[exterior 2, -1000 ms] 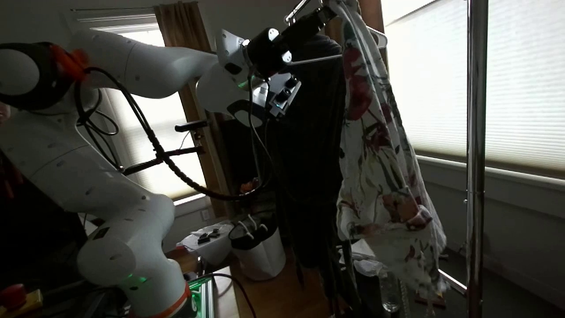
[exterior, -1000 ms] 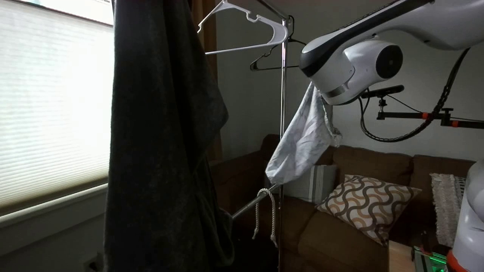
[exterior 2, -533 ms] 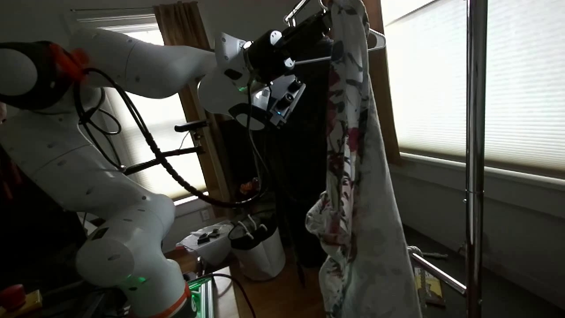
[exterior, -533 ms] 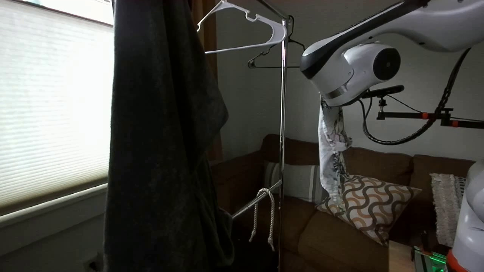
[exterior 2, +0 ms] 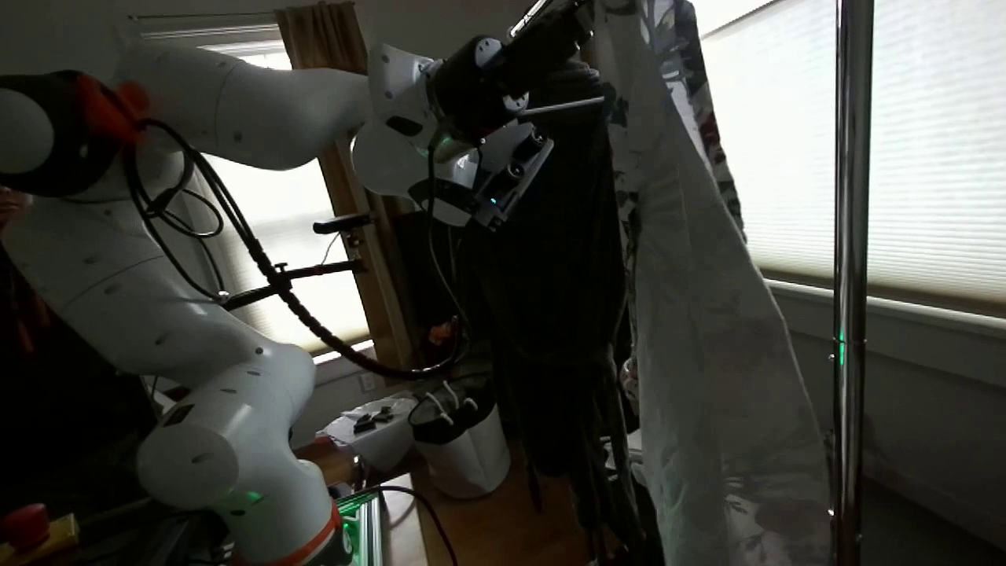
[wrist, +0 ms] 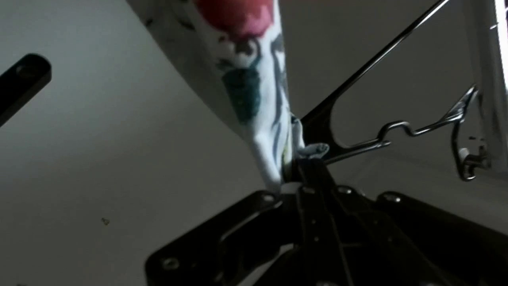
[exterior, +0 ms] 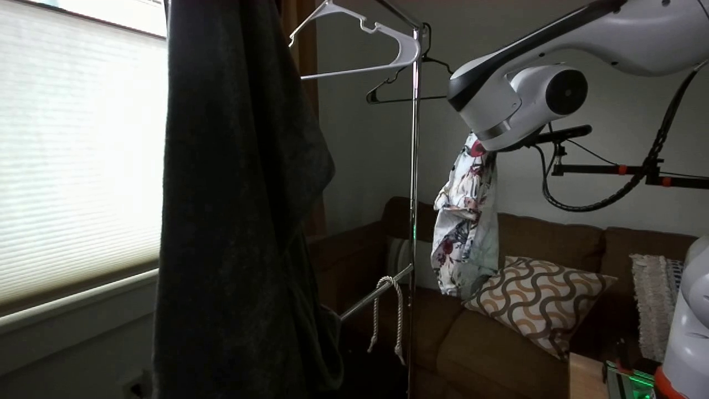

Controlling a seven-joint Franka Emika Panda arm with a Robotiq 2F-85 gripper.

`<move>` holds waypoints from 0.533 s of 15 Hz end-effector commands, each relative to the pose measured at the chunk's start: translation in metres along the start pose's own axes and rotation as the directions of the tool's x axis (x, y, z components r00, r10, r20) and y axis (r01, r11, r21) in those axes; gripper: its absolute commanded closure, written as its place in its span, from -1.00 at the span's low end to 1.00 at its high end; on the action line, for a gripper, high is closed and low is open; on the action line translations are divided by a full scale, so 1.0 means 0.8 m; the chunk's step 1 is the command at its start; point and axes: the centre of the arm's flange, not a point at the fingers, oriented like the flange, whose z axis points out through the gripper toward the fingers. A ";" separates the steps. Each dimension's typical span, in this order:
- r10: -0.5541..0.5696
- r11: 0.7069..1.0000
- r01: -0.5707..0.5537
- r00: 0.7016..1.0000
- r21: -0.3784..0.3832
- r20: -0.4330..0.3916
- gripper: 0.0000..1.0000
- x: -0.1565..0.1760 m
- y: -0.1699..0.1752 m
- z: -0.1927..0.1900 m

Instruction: Hang the floral pillowcase on the top rail of the stand

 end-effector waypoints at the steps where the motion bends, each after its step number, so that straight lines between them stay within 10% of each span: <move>1: -0.142 0.988 0.138 0.989 -0.073 -0.048 0.99 0.061 0.055 0.033; 8: -0.511 0.858 0.514 0.847 -0.018 -0.151 0.99 0.160 0.074 0.081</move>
